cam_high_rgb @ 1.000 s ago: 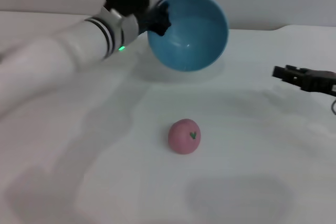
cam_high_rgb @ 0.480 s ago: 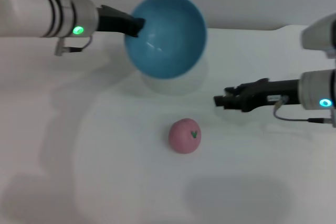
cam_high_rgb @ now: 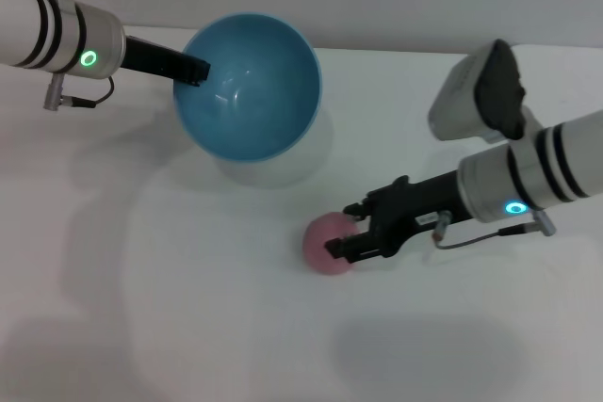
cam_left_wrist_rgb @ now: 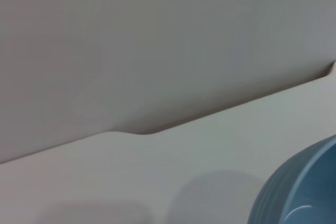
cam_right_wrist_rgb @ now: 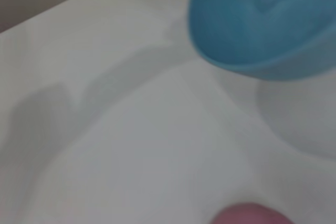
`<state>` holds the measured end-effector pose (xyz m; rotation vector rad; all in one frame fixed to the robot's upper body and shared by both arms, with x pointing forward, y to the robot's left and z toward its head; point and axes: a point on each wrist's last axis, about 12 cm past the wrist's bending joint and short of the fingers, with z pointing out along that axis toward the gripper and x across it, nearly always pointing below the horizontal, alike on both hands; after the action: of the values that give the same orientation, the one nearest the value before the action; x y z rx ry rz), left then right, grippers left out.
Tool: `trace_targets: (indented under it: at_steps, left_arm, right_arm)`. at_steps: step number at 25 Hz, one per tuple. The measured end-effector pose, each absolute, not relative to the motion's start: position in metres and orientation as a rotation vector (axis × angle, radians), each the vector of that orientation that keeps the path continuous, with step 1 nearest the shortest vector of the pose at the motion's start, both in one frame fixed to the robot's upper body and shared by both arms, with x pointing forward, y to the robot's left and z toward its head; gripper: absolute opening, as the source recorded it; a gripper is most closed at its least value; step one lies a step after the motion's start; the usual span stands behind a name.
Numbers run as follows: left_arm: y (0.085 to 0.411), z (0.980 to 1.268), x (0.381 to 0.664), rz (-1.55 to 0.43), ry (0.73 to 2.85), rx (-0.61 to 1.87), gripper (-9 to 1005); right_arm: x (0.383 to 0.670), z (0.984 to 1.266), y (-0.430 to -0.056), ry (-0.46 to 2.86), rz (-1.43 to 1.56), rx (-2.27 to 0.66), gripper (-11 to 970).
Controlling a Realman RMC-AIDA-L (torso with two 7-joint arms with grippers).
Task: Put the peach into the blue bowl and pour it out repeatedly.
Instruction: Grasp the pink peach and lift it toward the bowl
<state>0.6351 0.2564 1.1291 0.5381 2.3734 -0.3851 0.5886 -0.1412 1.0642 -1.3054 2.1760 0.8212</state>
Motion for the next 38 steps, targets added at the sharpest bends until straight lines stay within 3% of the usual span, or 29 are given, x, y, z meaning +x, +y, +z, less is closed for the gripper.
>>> trace_targets:
  at_steps: [10,21,26,38]
  left_arm:
    - [0.245,1.133,0.632,-0.425,2.407,0.605,-2]
    - [0.24,1.133,0.629,-0.394,2.505,0.628,-1]
    - [0.238,1.133,0.629,-0.398,2.507,0.634,-1]
    - [0.235,1.129,0.627,-0.415,2.528,0.608,-2]
  right_arm:
    - [0.585,1.045,-0.12,2.133,0.628,-1.344,645]
    - [0.572,1.027,-0.119,2.103,0.528,-1.426,642]
    - [0.572,1.026,-0.128,2.112,0.519,-1.328,448]
    - [0.586,1.037,-0.201,2.138,0.571,-0.791,231]
